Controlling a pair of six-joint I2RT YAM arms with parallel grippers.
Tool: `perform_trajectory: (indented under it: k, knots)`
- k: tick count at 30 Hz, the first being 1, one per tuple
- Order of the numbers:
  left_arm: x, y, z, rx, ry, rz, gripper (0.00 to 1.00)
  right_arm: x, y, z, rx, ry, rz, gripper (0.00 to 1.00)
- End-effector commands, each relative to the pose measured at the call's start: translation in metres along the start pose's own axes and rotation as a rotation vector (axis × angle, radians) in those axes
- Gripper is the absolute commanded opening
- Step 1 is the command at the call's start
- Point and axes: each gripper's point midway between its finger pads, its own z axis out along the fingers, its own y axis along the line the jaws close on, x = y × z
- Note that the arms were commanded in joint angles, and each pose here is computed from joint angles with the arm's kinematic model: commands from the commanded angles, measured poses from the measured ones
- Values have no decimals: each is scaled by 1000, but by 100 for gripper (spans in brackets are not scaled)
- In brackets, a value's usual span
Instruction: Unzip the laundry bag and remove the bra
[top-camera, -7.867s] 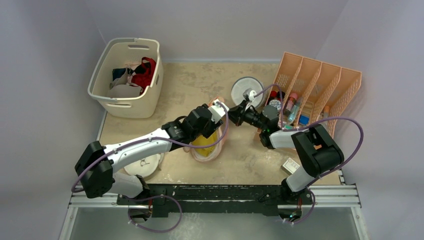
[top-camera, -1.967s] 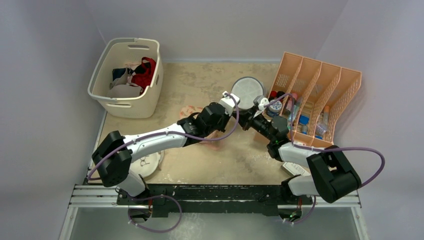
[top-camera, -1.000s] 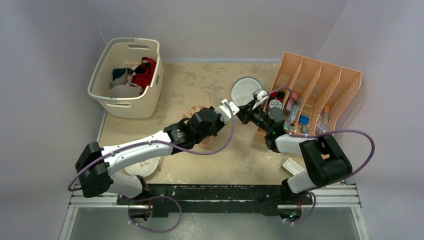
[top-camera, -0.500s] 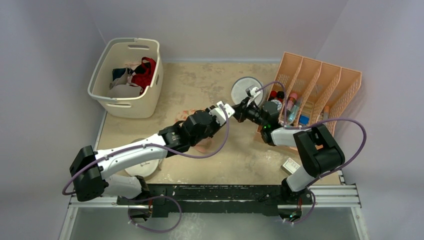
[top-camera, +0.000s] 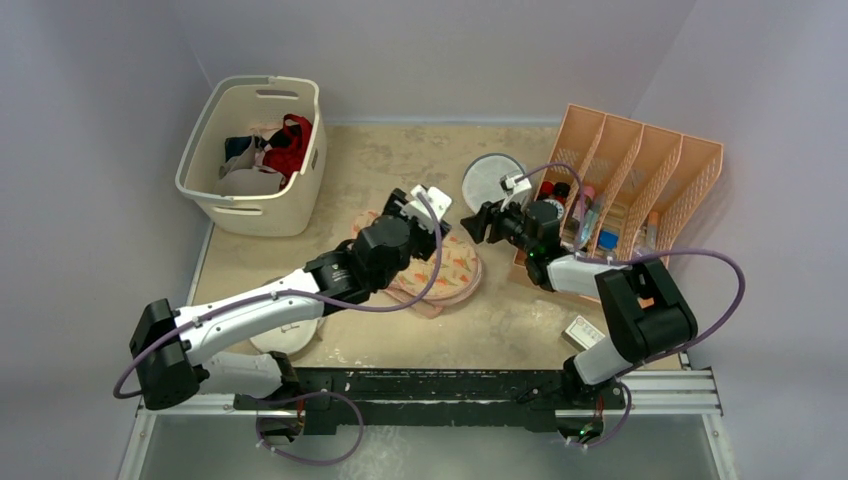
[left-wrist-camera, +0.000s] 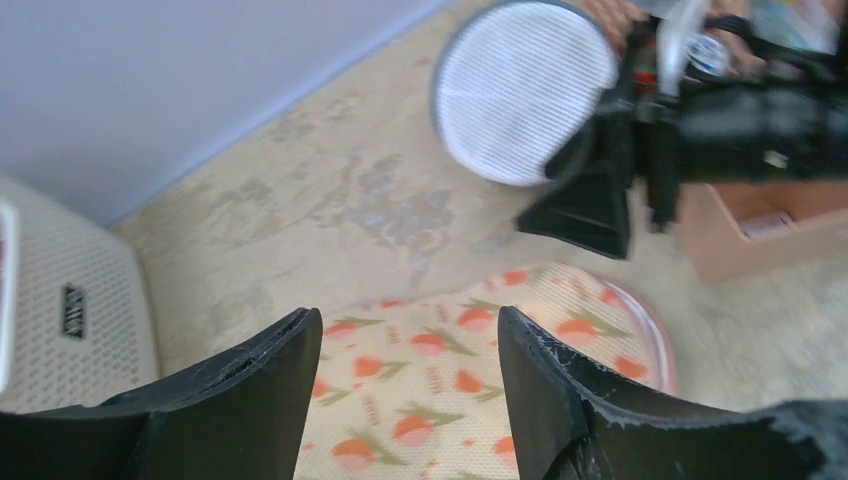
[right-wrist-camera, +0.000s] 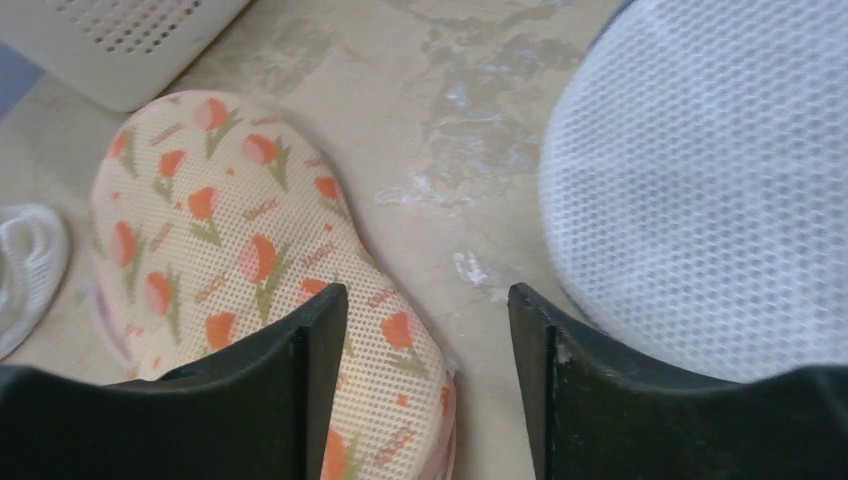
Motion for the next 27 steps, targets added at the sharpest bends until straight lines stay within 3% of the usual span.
perform_trajectory:
  k: [1,5,9,27]
  knots:
    - [-27,69,-11,-299,-105,-162,64,-28,-24,-9,170,-61,-34,67]
    - [-22,105,-21,-468,-105,-195,65,-41,-37,-19,262,-93,-85,74]
    - [-17,123,-32,-568,-109,-190,65,-35,-15,-7,136,-70,-101,75]
    - [-12,154,-64,-744,-121,-146,65,88,127,68,-223,237,83,75]
